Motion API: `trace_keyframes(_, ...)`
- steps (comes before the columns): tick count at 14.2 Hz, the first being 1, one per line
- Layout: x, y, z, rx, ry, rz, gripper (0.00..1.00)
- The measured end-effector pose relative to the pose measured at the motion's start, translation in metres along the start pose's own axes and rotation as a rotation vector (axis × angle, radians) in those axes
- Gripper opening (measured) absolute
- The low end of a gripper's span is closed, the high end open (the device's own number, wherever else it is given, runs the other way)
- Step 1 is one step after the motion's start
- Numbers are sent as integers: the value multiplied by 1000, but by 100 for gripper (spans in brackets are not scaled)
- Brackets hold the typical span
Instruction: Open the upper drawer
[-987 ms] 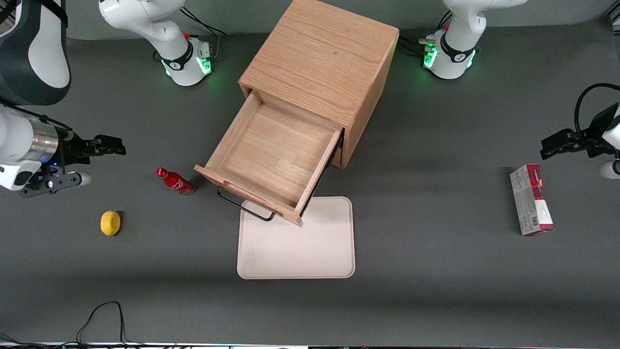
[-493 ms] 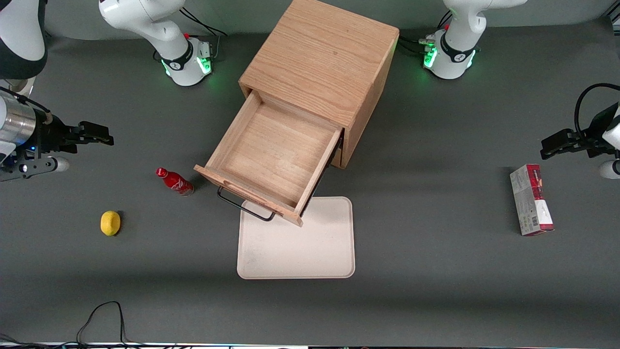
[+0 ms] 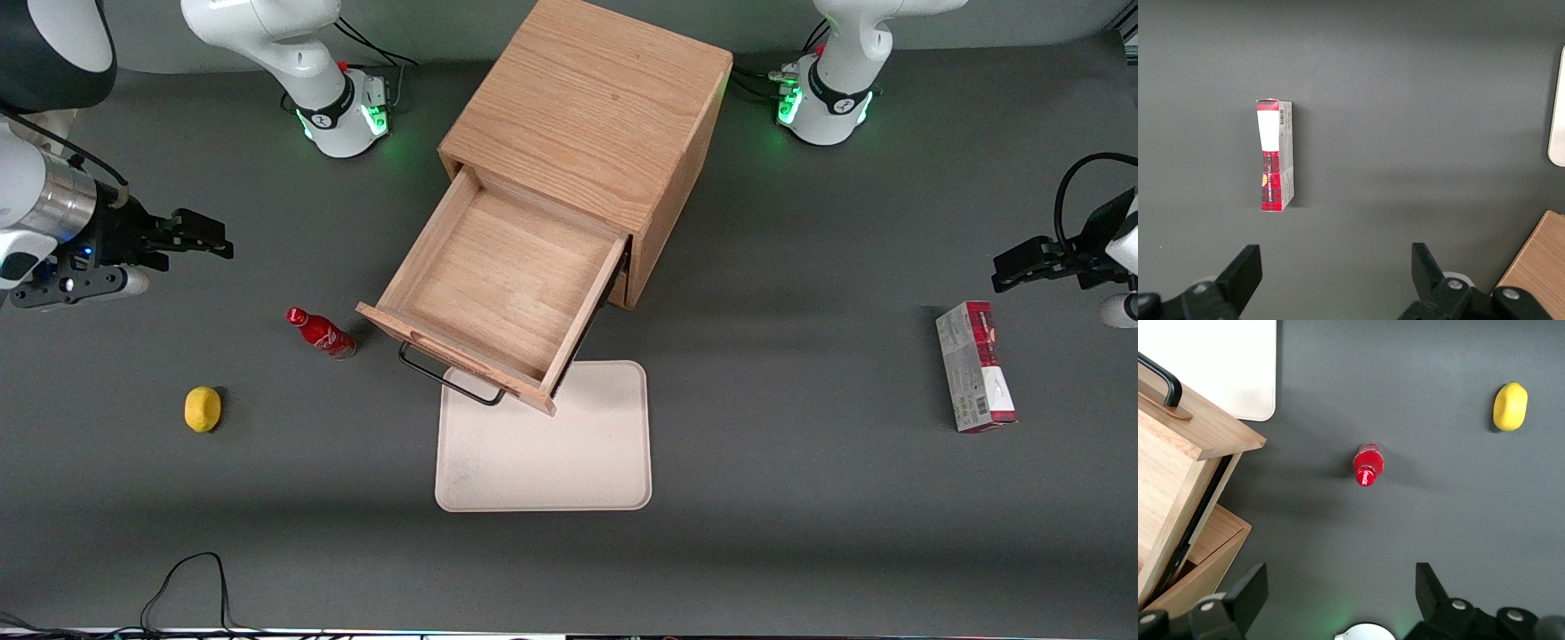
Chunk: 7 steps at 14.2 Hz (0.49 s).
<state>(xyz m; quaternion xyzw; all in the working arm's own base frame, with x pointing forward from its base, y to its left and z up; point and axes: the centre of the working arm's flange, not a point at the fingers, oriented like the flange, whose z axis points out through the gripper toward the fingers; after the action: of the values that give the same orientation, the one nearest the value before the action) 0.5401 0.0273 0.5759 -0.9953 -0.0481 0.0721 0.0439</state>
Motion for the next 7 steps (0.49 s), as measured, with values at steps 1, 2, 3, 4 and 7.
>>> trace_keyframes(1,-3,6,-3,0,4,10,99)
trace_keyframes(2,-4,9,-6,-17,9,13,99)
trace_keyframes(3,-4,6,-8,-55,18,11,100)
trace_keyframes(4,-3,-3,-10,-79,32,17,100)
trace_keyframes(7,-9,-17,-20,-87,62,13,100)
